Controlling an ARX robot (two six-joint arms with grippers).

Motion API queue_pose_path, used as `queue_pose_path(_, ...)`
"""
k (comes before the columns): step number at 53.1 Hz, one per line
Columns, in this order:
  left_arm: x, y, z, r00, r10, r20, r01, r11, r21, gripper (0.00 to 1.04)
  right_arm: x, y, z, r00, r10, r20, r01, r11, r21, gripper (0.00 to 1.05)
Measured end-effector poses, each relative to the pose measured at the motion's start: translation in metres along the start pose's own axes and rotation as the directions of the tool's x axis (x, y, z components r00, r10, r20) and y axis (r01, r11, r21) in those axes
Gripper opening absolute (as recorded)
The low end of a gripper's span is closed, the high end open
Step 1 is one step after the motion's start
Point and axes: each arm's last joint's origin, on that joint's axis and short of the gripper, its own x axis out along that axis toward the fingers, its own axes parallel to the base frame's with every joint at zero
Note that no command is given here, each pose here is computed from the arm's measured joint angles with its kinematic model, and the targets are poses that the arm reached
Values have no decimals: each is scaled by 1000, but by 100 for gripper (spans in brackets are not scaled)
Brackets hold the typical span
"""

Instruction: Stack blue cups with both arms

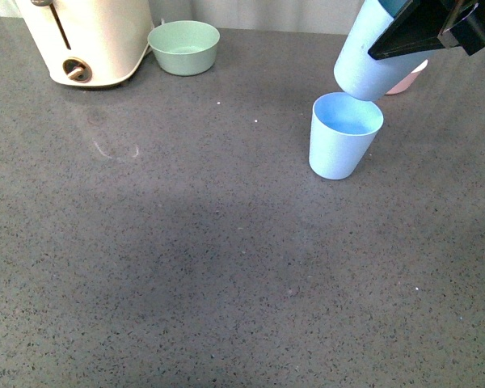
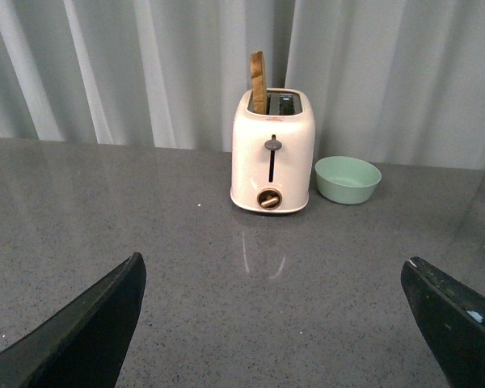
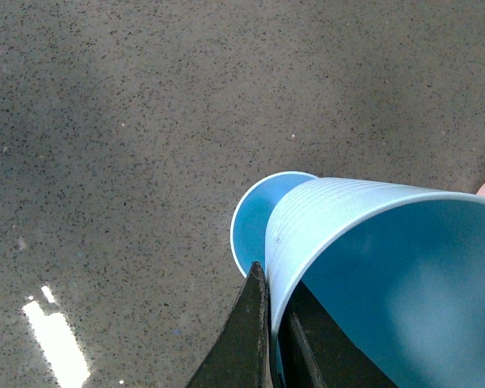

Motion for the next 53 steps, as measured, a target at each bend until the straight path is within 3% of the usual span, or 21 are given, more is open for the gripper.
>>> queue_pose_path(49, 0, 0, 0, 1000, 0, 0, 0, 1000, 0, 96, 36, 8, -15, 996, 43, -79, -43, 999, 4, 2)
queue_pose_path(53, 0, 0, 0, 1000, 0, 0, 0, 1000, 0, 96, 39, 9, -15, 996, 46, -79, -46, 999, 4, 9)
